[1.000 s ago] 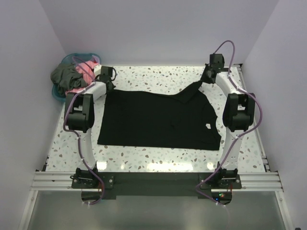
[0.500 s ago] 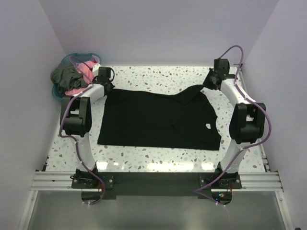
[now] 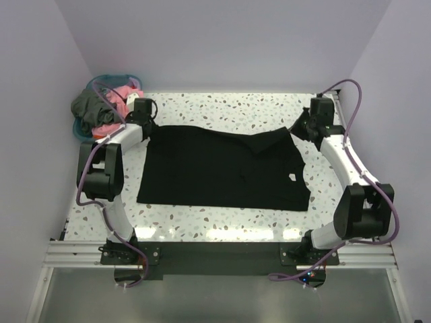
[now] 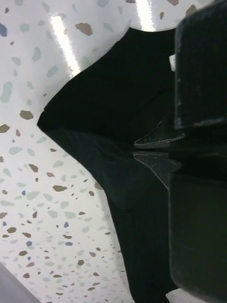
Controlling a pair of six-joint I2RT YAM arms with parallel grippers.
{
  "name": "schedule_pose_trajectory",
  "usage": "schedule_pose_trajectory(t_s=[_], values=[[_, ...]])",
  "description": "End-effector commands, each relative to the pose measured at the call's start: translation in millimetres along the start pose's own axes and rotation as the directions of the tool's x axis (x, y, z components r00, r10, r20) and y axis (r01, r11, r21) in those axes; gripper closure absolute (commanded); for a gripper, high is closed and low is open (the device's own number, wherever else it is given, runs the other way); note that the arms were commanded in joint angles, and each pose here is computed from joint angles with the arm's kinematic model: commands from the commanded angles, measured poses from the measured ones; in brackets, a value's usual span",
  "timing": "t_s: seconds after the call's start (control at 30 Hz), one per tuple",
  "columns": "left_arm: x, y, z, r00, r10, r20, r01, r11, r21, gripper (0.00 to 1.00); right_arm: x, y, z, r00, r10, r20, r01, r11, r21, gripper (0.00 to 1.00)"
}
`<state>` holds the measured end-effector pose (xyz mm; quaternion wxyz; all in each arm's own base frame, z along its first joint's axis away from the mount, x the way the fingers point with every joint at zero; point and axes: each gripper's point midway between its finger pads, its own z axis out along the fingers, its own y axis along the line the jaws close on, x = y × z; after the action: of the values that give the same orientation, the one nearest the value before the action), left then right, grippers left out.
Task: Fold and stack the t-shirts
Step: Fold the tshirt
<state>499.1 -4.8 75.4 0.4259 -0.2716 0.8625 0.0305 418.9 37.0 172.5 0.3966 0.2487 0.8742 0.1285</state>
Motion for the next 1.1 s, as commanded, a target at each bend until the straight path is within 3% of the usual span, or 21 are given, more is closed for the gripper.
schedule_pose_trajectory(t_s=[0.0,0.6,0.97,1.03,1.07], values=[[-24,8,-18,0.997,-0.013,0.072,0.014,1.000,-0.011,1.00,1,3,-22,0.998,0.046,0.035,-0.045,0.998,-0.038,1.00],[3,51,-70,0.997,-0.067,0.037,0.070,0.994,-0.079,1.00,60,-28,-103,0.996,0.090,-0.005,-0.090,0.995,-0.046,1.00],[53,86,-95,0.990,-0.136,-0.020,0.133,0.984,-0.118,1.00,113,-70,-135,0.990,0.134,-0.044,-0.133,0.990,0.037,1.00],[66,95,-100,0.989,-0.149,-0.028,0.144,0.981,-0.126,1.00,121,-76,-141,0.989,0.140,-0.043,-0.138,0.990,0.043,0.94],[69,98,-102,0.986,-0.161,-0.029,0.156,0.979,-0.128,1.00,128,-80,-139,0.988,0.142,-0.056,-0.139,0.989,0.054,0.81]])
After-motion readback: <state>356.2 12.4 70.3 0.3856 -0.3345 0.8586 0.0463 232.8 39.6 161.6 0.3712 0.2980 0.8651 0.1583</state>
